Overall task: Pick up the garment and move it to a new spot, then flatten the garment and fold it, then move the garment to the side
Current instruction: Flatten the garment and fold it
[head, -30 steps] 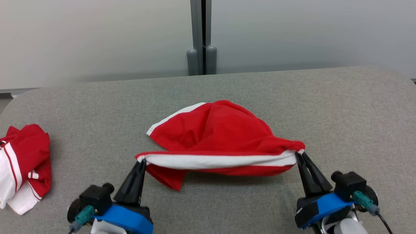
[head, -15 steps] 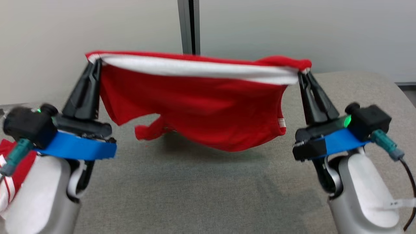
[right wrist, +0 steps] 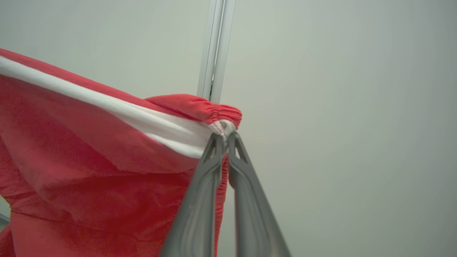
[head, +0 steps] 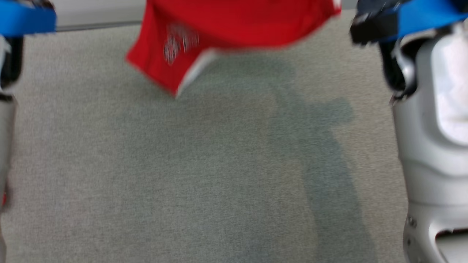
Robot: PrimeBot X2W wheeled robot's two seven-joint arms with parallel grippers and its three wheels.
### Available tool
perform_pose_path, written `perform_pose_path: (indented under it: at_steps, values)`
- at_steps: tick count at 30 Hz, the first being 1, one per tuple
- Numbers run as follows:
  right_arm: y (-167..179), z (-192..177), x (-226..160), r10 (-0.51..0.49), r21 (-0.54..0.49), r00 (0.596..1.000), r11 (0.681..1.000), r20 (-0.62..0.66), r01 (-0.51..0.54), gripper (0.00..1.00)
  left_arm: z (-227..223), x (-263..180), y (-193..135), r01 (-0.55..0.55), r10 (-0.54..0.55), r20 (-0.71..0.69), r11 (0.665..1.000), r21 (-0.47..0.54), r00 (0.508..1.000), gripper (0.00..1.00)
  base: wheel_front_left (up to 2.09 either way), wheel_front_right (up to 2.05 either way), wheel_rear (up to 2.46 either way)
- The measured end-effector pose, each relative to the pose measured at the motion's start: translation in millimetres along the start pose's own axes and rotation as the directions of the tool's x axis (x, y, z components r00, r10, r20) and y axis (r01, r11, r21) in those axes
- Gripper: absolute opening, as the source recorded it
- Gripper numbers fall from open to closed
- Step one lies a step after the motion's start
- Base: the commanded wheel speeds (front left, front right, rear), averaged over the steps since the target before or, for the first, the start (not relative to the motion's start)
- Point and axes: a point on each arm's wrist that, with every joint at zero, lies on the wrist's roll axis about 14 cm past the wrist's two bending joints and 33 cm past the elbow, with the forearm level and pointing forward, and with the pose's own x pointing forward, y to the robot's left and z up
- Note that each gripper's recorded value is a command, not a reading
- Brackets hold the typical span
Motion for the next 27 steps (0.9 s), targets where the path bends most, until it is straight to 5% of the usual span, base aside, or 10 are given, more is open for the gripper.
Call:
perform_pose_path:
  at_steps: [5, 9, 16, 23, 27]
  values:
    - [-0.8, -23.7, 20.3, -0.01, 0.026, 1.0, 1.0, -0.004, 0.01, 0.0, -9.5, 4.9, 16.1, -0.03, 0.03, -0.002, 1.0, 0.006, 1.0, 0.0, 0.0, 0.0, 0.0]
    - [13.5, -84.0, 1.3, 0.006, 0.082, 0.991, 0.997, -0.137, 0.005, 0.0, -65.3, -34.3, 9.0, -0.066, 0.055, -0.155, 0.995, -0.07, 0.986, 0.0, 0.0, 0.0, 0.0]
    - [29.2, -172.8, -111.8, 0.003, 0.179, 0.891, 0.98, -0.454, 0.088, 0.0, -154.1, -152.7, -37.3, -0.219, 0.084, -0.487, 0.949, -0.228, 0.869, 0.0, 0.0, 0.0, 0.0]
    - [52.1, -199.6, -237.2, 0.025, 0.227, 0.756, 0.96, -0.655, 0.165, 0.0, -178.1, -265.5, -82.6, -0.36, 0.083, -0.695, 0.895, -0.263, 0.714, 0.0, 0.0, 0.0, 0.0]
    - [52.3, -190.0, -277.5, 0.0, 0.244, 0.728, 0.942, -0.685, 0.23, 0.0, -168.4, -298.3, -96.6, -0.394, 0.094, -0.727, 0.883, -0.255, 0.68, 0.0, 0.0, 0.0, 0.0]
